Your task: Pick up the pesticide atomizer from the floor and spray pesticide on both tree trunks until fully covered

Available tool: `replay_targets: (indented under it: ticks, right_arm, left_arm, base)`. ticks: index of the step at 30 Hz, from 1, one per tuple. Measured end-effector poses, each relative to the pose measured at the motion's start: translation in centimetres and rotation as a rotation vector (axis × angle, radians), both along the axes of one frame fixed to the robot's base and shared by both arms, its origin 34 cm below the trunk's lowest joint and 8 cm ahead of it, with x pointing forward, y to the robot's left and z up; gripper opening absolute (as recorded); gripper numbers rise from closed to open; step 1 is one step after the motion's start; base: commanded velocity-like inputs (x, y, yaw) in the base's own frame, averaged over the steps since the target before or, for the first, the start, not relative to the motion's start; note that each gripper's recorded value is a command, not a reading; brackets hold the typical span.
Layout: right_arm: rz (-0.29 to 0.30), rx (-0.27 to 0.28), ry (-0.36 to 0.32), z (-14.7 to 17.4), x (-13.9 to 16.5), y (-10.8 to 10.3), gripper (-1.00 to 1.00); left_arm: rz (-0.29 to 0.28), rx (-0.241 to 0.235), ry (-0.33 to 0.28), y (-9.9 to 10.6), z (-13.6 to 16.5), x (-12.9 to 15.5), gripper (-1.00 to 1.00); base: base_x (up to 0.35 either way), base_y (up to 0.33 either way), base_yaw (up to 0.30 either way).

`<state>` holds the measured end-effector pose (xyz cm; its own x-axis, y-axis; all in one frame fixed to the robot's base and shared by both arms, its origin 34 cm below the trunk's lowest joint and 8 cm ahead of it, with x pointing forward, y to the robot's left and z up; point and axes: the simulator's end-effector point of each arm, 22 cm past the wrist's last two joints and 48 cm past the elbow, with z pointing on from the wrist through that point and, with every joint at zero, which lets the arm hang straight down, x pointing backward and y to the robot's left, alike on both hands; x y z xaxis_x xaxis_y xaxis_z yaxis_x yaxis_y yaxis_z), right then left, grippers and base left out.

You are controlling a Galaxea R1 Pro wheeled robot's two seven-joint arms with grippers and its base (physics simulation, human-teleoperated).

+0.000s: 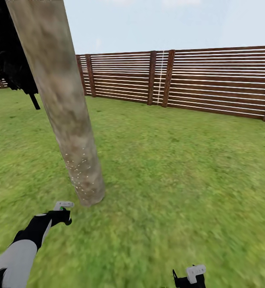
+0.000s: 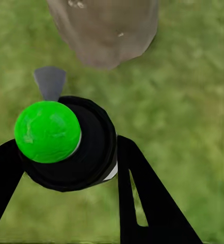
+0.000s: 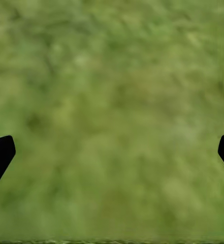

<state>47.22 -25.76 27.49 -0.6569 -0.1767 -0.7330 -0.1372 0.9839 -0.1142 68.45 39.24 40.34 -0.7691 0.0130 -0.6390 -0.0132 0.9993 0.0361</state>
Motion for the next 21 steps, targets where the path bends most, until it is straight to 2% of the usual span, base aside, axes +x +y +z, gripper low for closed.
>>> replay_targets:
  ticks: [5, 8, 14, 16, 20, 21]
  right_arm:
    - [-0.001, -0.001, -0.001, 0.0, 0.0, 0.0, 1.00]
    - [-0.002, -0.001, -0.001, 0.0, 0.0, 0.0, 1.00]
    - [-0.003, -0.001, -0.003, 0.1, 0.1, -0.1, 1.00]
    - [-0.004, -0.001, -0.003, 0.1, 0.1, -0.1, 1.00]
    - [-0.001, 0.000, -0.001, 0.0, 0.0, 0.0, 1.00]
    - [0.000, 0.000, -0.001, 0.0, 0.0, 0.0, 1.00]
  left_arm:
    - [0.038, 0.025, -0.001, -0.6, -0.4, 0.0, -1.00]
    - [0.036, 0.024, -0.001, -1.3, -0.5, 0.1, -1.00]
    - [0.037, 0.035, -0.006, -1.0, -0.2, 0.3, -1.00]
    - [0.042, 0.047, -0.008, -0.1, 0.0, 0.3, -1.00]
    - [0.027, 0.046, 0.005, -0.8, -0.6, -0.2, -1.00]
    - [0.029, 0.049, 0.009, -0.5, -0.8, -0.5, -1.00]
  base:
    - [-0.042, -0.273, 0.213]
    - [0.021, -0.274, 0.276]
    - [0.150, -0.258, 0.278]
    - [0.171, -0.251, 0.108]
    - [0.171, -0.251, 0.017]
    - [0.171, -0.251, 0.001]
